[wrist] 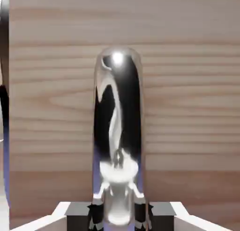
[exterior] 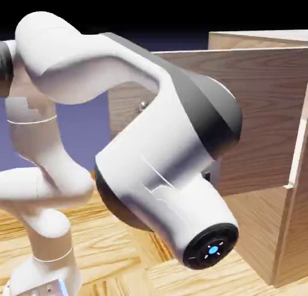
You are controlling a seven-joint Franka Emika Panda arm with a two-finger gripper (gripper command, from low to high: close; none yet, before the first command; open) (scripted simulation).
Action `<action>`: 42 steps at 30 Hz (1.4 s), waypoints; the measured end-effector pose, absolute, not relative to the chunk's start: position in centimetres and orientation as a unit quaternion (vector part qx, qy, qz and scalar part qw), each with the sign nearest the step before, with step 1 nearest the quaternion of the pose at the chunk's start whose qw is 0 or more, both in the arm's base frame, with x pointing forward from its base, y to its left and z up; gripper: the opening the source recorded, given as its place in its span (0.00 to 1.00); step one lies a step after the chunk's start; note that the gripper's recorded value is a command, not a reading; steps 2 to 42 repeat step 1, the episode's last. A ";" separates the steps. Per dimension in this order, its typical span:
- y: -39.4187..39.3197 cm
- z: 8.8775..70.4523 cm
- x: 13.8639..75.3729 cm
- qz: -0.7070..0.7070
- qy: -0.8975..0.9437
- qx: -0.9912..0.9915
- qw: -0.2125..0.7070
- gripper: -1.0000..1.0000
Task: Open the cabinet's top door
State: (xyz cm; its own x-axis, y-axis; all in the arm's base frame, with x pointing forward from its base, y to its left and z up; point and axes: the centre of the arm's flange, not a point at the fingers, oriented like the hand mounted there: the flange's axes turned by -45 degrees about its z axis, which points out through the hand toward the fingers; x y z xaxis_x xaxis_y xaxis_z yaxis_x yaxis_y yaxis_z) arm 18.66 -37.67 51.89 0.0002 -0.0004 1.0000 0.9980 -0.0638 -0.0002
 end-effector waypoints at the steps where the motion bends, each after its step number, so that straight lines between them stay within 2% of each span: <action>1: -38.4 51.9 18.9 -0.511 -0.489 -0.511 0.489 0.00; 42: -38.4 51.9 18.9 -0.511 -0.489 -0.511 0.489 0.00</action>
